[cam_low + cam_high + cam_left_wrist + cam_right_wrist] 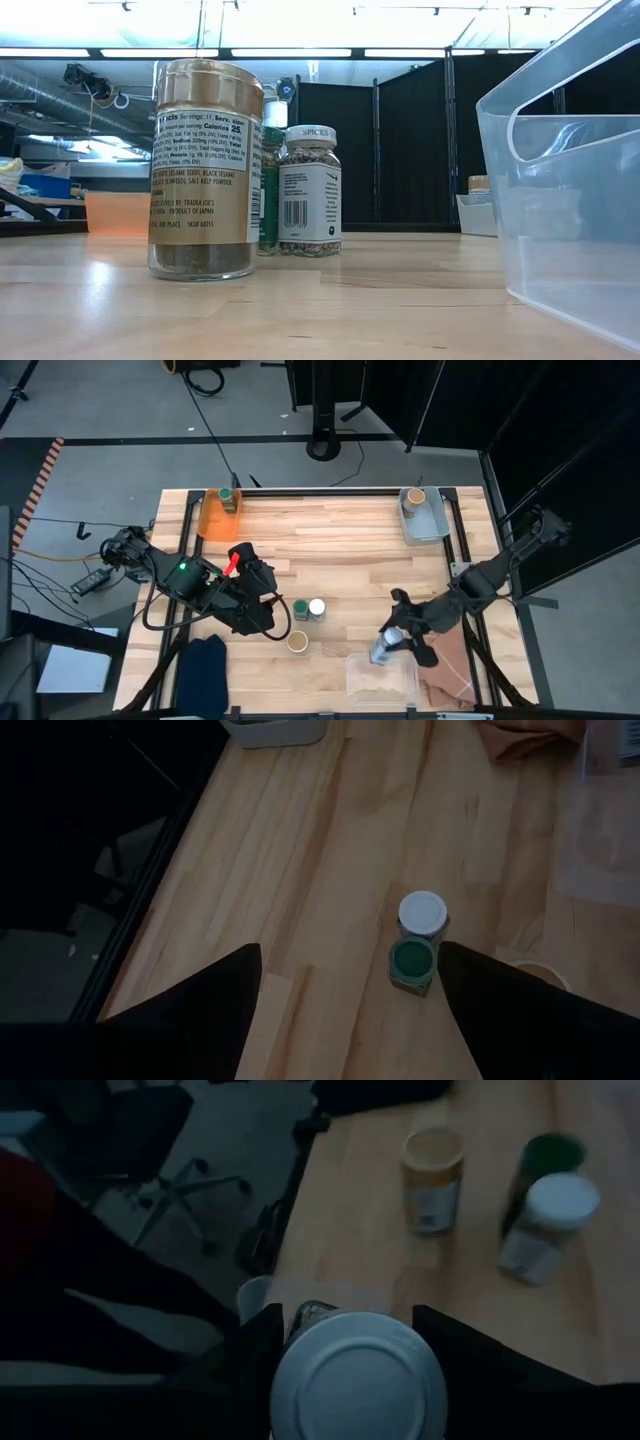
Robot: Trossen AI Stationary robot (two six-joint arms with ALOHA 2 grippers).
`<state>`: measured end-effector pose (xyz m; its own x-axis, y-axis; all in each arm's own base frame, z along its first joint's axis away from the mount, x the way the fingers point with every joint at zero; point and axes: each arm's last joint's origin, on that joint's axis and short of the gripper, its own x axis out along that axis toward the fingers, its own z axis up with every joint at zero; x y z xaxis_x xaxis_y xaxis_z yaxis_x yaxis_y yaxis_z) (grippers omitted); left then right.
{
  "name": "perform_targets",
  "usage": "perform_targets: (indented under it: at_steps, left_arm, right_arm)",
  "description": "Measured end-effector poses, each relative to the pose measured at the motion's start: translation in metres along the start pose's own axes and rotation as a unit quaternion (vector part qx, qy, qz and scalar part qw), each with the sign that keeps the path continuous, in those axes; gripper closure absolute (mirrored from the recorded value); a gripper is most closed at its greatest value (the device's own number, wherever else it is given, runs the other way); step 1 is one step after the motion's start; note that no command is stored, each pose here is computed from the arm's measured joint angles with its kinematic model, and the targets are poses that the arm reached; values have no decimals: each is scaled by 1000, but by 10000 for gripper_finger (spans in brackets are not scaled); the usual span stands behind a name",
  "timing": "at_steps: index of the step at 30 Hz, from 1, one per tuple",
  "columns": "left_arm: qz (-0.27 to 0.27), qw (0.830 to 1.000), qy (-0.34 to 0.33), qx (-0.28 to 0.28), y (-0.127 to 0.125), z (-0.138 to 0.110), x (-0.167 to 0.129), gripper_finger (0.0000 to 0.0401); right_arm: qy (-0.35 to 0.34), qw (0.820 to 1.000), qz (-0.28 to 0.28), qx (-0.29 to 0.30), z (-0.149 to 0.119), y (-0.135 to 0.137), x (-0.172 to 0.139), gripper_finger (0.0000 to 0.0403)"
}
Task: Sort spices by type
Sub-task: Put the right white seasoning bottle into the transparent bin
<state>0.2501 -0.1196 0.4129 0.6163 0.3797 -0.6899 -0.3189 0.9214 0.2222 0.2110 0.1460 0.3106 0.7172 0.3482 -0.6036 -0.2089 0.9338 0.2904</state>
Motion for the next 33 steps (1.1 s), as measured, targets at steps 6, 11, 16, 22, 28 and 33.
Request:
perform_targets:
  at_steps: [6,11,16,22,28,33]
  left_arm:
    - [0,1000,0,-5,0,0,0,91]
    - [0,1000,0,-12,0,0,0,91]
    - [0,1000,0,-13,0,0,0,91]
    - [0,1000,0,-16,0,0,0,91]
    - [1,1000,0,-24,0,0,0,91]
    - [2,1000,0,-27,1,0,0,91]
  right_arm:
    - [54,999,-5,-2,-16,12,19,192]
    - [92,995,-16,-15,-28,18,36,192]
    - [122,992,-26,-32,-38,22,52,192]
    - [176,981,-46,-63,-55,24,66,192]
    - [214,971,-57,-85,-70,28,80,192]
    - [228,967,-61,-101,-77,30,88,192]
